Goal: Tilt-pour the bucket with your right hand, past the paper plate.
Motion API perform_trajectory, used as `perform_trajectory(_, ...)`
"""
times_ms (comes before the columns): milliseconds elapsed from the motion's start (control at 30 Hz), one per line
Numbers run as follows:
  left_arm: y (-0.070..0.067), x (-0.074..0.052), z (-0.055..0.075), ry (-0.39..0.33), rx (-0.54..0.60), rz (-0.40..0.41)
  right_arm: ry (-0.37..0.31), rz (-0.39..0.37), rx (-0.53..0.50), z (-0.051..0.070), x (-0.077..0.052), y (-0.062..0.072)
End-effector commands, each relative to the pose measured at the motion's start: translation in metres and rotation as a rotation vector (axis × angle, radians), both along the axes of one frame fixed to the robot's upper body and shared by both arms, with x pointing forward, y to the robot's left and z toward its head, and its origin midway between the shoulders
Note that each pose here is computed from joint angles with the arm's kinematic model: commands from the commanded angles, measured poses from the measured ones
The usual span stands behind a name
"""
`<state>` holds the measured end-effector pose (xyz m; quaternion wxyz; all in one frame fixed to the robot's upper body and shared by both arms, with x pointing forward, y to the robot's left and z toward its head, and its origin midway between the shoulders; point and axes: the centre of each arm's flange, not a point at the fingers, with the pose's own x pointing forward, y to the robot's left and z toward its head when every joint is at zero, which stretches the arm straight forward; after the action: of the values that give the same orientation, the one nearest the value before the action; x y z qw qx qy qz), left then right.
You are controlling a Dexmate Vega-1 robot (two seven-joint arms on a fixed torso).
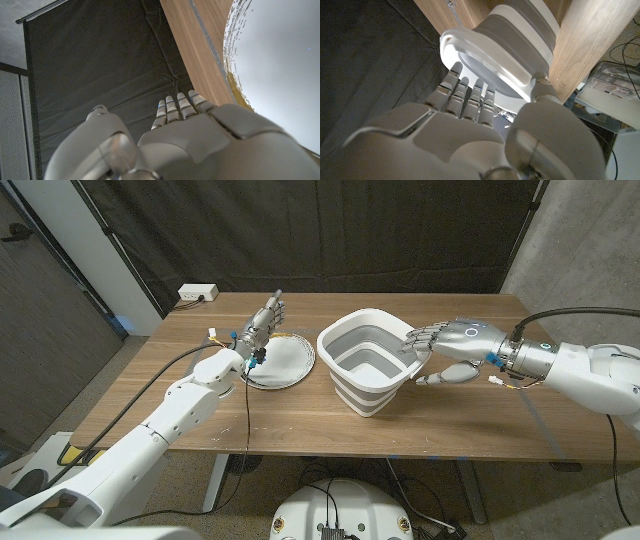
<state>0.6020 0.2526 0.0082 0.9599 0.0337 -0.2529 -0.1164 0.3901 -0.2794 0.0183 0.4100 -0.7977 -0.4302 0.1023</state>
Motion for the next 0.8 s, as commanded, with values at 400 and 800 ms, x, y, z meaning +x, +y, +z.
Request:
perform_trajectory(400, -0.0037, 0.0083, -0.0053, 0.025, -0.003, -0.015, 0.06, 0.043, -0.05, -0.0146, 0.0136, 0.0133)
perform_trajectory(800, -0.0011, 0.0122, -0.0091, 0.03, -0.018, -0.019, 0.082, 0.038, -0.032, -0.0132, 0.0179, 0.0172)
